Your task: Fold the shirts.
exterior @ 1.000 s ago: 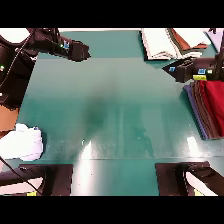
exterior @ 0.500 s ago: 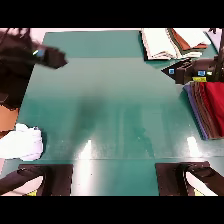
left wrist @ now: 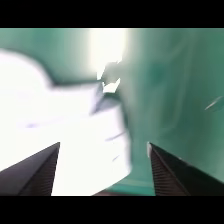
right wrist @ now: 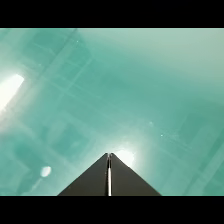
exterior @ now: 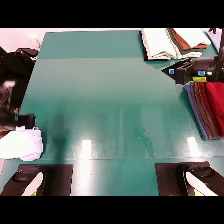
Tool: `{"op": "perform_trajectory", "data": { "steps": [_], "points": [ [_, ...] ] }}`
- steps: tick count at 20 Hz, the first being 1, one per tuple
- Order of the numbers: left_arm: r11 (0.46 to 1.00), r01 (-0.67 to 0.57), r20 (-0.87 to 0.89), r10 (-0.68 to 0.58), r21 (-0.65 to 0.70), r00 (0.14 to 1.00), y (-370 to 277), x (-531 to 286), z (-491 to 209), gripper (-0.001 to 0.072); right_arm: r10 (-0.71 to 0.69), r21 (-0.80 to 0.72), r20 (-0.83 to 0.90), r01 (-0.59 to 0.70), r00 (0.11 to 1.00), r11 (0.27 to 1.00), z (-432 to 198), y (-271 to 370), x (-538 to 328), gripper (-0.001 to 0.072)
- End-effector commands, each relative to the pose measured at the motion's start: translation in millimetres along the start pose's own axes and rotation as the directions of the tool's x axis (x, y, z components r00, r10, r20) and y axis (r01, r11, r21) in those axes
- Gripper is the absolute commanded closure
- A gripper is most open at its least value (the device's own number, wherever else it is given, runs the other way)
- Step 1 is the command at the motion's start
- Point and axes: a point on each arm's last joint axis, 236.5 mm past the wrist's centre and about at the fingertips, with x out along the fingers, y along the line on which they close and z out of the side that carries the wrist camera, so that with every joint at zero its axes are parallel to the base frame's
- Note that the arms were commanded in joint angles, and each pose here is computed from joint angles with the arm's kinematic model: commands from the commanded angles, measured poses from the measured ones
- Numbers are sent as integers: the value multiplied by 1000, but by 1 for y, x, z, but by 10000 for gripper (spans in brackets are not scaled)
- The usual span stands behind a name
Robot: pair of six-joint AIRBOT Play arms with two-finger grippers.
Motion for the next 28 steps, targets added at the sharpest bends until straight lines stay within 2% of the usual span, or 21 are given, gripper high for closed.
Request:
{"op": "perform_trajectory", "data": {
  "steps": [1,4,5,7,10,12,13,15,18,21,23,26,28],
  "points": [
    [994,-101,-139,95,-39,986,25,57,-57,66,1,-1,0,-1,1000,1000,0,0,0,691],
    [991,-105,-146,93,-78,985,25,81,-69,66,-1,-1,5,1,1000,1000,1,0,0,691],
    [990,-109,-149,94,-93,984,25,81,-69,105,-1,-1,5,1,1000,1000,1,0,0,691],
    [986,-115,-156,96,-119,983,27,73,-68,683,-3,-1,11,3,1000,1000,3,0,0,691],
    [980,-89,-23,86,-176,996,33,28,-20,680,-16,-6,62,16,998,1000,17,-2,-3,691],
    [980,33,199,7,-195,980,24,-39,40,680,-24,-28,127,27,992,999,38,2,-14,691],
    [979,105,317,-45,-175,947,16,-77,66,681,-27,-43,169,34,985,998,52,5,-23,691],
    [971,222,540,-139,-92,830,-5,-163,108,682,-37,-75,250,57,967,996,79,12,-42,691],
    [938,337,723,-288,80,628,-44,-263,130,683,-42,-108,389,91,920,990,120,23,-74,692],
    [885,413,729,-428,216,534,-89,-298,138,683,-41,-125,473,114,880,986,146,30,-97,691],
    [821,470,663,-552,325,506,-140,-299,144,683,-54,-125,470,127,881,984,153,25,-101,691],
    [708,520,502,-706,478,500,-243,-278,141,683,-85,-119,408,145,909,982,155,6,-97,692],
    [637,524,376,-764,565,524,-320,-249,126,683,-99,-115,353,149,930,982,153,-7,-89,692]
  ]
}}
